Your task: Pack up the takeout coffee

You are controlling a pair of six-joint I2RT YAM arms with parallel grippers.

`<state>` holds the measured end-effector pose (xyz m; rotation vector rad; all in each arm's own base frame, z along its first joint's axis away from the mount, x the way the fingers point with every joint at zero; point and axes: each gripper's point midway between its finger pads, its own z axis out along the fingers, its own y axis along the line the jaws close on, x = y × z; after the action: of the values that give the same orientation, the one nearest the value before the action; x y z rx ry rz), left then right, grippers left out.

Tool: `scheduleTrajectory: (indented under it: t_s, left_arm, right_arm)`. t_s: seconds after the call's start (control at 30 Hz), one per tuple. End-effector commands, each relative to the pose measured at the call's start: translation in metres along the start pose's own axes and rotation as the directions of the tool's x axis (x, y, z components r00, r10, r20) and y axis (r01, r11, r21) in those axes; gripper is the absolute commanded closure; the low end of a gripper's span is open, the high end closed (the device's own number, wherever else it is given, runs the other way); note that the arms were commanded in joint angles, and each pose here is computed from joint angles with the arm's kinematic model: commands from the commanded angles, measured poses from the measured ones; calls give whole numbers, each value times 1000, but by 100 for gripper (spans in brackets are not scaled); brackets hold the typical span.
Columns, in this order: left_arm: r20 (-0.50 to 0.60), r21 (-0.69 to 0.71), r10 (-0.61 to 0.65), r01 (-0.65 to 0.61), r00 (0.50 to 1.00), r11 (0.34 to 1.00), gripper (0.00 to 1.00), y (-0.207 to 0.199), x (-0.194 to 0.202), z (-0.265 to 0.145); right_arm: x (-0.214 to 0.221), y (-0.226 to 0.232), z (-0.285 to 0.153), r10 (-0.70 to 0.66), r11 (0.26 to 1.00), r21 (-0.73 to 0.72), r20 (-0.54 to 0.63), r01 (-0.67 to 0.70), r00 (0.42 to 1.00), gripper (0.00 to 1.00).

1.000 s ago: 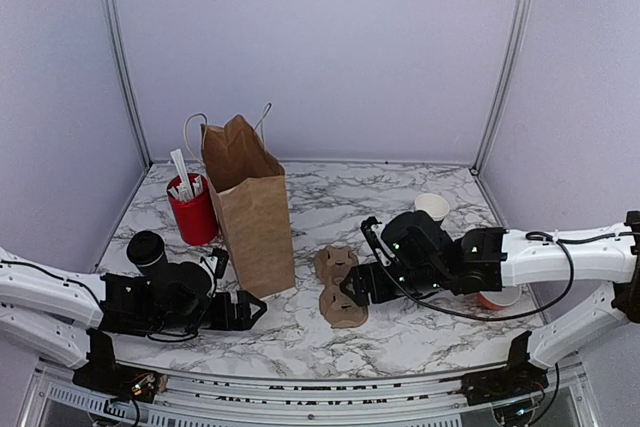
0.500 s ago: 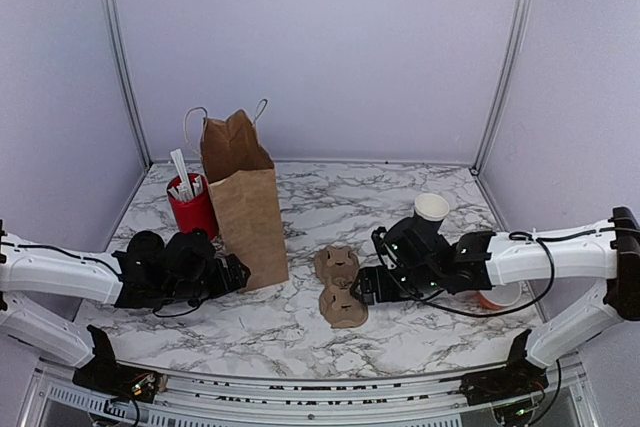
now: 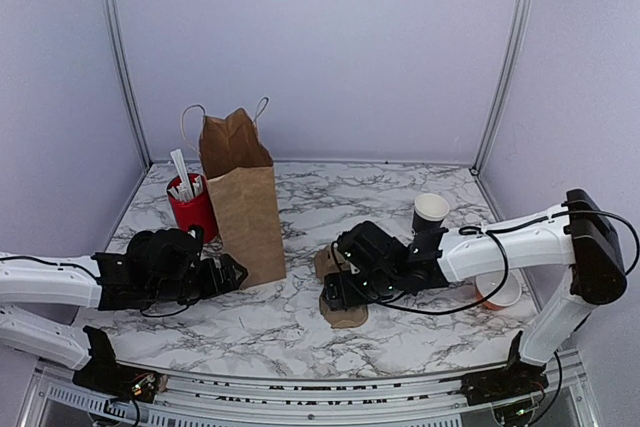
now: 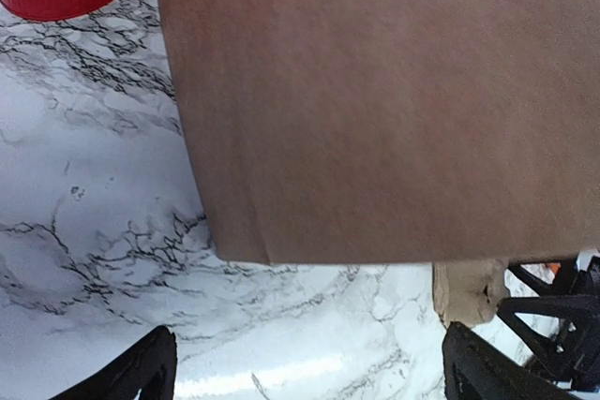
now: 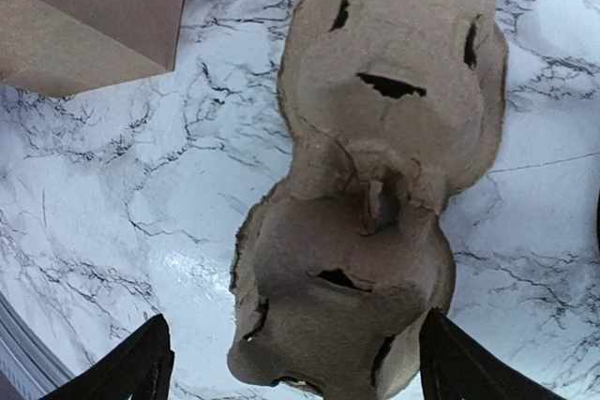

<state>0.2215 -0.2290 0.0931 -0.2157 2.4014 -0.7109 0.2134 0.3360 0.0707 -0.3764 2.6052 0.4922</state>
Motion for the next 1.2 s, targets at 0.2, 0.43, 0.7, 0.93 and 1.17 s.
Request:
scheduleTrajectory:
  t_s: [0.2, 0.43, 0.7, 0.93, 1.17]
  left_arm:
    - [-76, 85, 75, -68, 994, 994, 1, -14, 30, -14]
    - [-92, 93, 97, -88, 991, 992, 1, -29, 31, -8]
    - [-146, 167, 50, -25, 988, 986, 1, -55, 37, 0]
    - [-214, 210, -34, 80, 976, 974, 1, -56, 55, 10]
    - [-226, 241, -73, 128, 971, 962, 1, -66, 56, 11]
  right_arm:
    - [6, -9, 11, -10, 987, 160, -5, 10, 1000, 10]
    - [8, -1, 17, -32, 989, 145, -20, 35, 999, 10]
    - [17, 10, 19, -15, 999, 52, -33, 16, 999, 23]
    - [21, 22, 2, 9, 997, -78, -18, -11, 1000, 34]
    - [26, 39, -14, 1, 972, -236, -4, -2, 1000, 42]
